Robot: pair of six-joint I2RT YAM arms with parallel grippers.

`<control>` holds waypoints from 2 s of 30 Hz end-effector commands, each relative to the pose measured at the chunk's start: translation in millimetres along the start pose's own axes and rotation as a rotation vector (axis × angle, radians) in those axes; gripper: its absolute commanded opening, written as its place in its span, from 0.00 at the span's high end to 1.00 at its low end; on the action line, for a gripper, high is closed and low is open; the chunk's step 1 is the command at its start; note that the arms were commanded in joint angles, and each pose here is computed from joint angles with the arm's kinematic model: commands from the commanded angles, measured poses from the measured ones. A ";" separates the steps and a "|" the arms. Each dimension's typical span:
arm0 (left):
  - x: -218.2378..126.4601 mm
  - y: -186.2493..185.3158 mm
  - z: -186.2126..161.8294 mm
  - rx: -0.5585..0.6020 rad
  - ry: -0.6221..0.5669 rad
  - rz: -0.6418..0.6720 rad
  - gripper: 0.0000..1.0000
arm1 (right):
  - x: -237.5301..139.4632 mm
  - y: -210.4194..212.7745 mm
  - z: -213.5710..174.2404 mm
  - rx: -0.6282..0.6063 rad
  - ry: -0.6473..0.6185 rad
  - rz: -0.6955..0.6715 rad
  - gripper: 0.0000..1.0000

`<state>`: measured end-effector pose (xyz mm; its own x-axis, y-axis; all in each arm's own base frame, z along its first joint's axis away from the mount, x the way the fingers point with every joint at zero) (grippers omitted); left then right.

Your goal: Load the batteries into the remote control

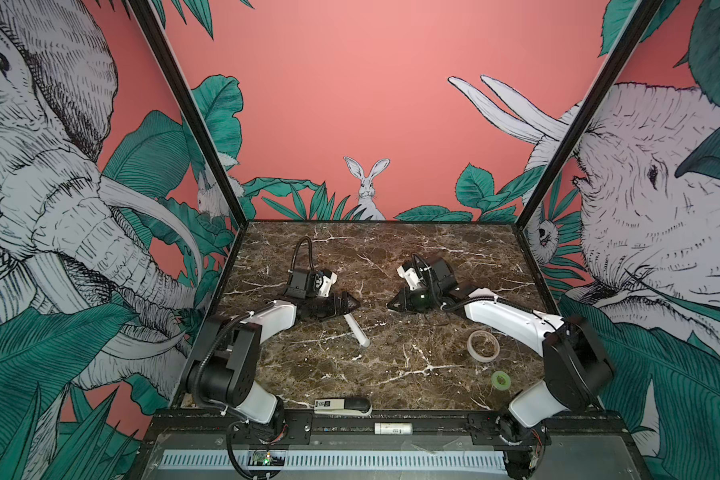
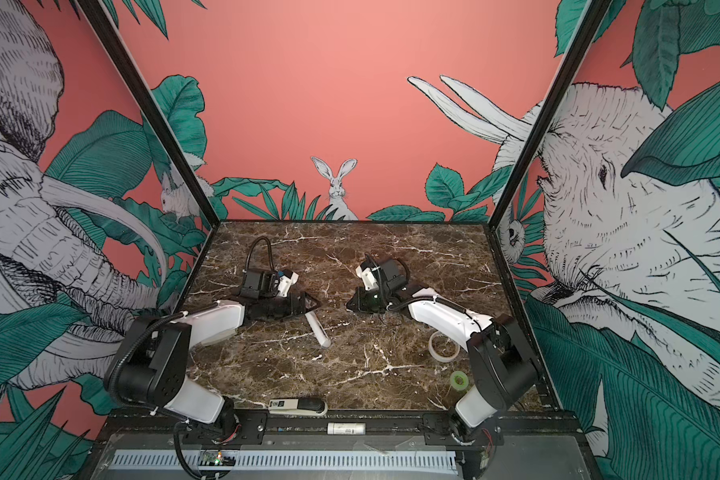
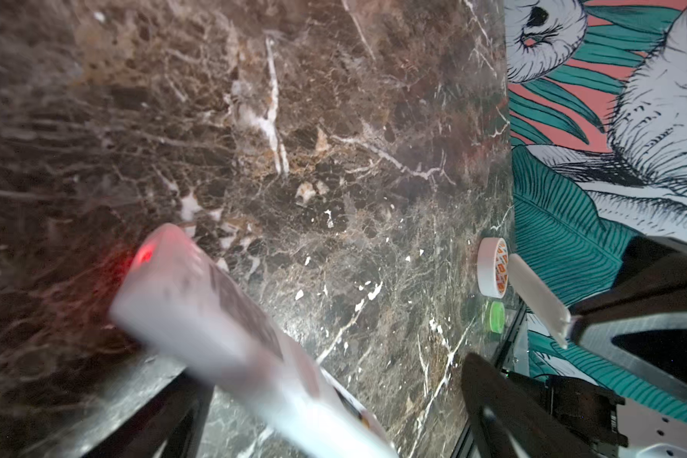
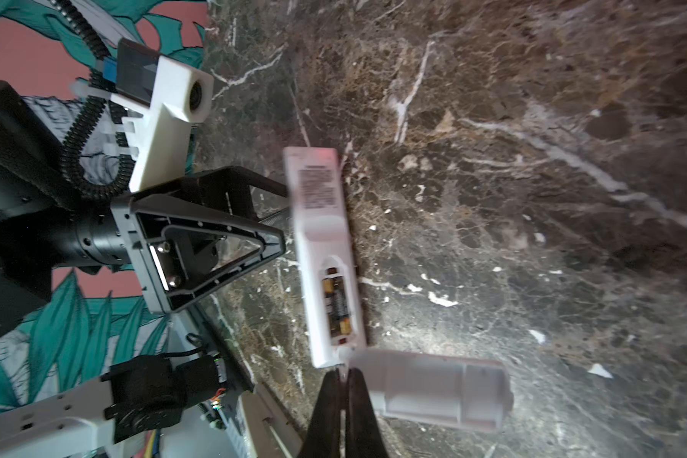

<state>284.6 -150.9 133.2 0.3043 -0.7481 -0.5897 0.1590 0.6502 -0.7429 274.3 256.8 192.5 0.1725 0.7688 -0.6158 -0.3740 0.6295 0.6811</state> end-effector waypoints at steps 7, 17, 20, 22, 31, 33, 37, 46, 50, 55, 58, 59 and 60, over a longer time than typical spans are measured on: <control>-16.9 -65.7 -21.6 0.347 -0.059 -0.180 0.01 | -45.1 29.1 26.8 0.155 -0.021 0.206 1.00; -3.5 -124.2 -41.4 0.629 -0.070 -0.378 0.01 | -67.3 51.6 23.5 0.315 0.027 0.499 1.00; -6.6 -134.6 -38.7 0.679 -0.114 -0.430 0.01 | -74.0 57.5 18.2 0.336 0.033 0.567 1.00; -10.5 -140.9 -36.2 0.711 -0.148 -0.454 0.01 | -78.3 58.4 11.3 0.341 0.038 0.570 1.00; -18.8 -168.0 -47.4 0.895 -0.141 -0.606 0.09 | -90.3 69.0 -6.4 0.358 0.051 0.576 1.00; -21.1 -172.5 -48.2 0.913 -0.146 -0.627 0.12 | -91.9 72.9 -7.8 0.356 0.059 0.577 1.00; -27.4 -181.3 -53.1 0.956 -0.166 -0.672 0.16 | -92.4 75.0 -12.3 0.358 0.075 0.563 1.00; -34.4 -190.4 -59.0 0.997 -0.170 -0.711 0.33 | -92.4 75.6 -15.0 0.367 0.095 0.561 1.00; -34.3 -190.7 -61.6 1.002 -0.167 -0.717 0.42 | -91.7 75.2 -14.1 0.369 0.097 0.559 1.00; -33.5 -190.3 -61.9 1.001 -0.164 -0.713 0.58 | -89.1 74.5 -13.0 0.374 0.103 0.563 1.00; -32.8 -189.4 -62.0 1.002 -0.167 -0.701 0.68 | -88.4 74.3 -12.6 0.371 0.104 0.565 1.00; -32.6 -189.2 -61.9 1.002 -0.166 -0.699 0.70 | -88.0 73.8 -12.4 0.373 0.104 0.566 1.00; -32.3 -188.9 -62.1 1.002 -0.163 -0.698 0.71 | -87.5 73.5 -12.0 0.373 0.105 0.568 1.00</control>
<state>192.4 -258.0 258.1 -0.0080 -0.9952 -0.0980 0.9455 0.0244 -0.3247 217.0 231.5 281.6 -0.0611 0.9832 -0.1722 -0.0030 0.1723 0.9850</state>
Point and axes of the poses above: each gripper's point midway between its finger pads, its own x axis out along the fingers, its own y axis along the line the jaws close on, z = x × y, the point moved 7 cm from there along -x, back along the fingers, and after that the axes turned 6 degrees about -x, right-handed, at the moved point
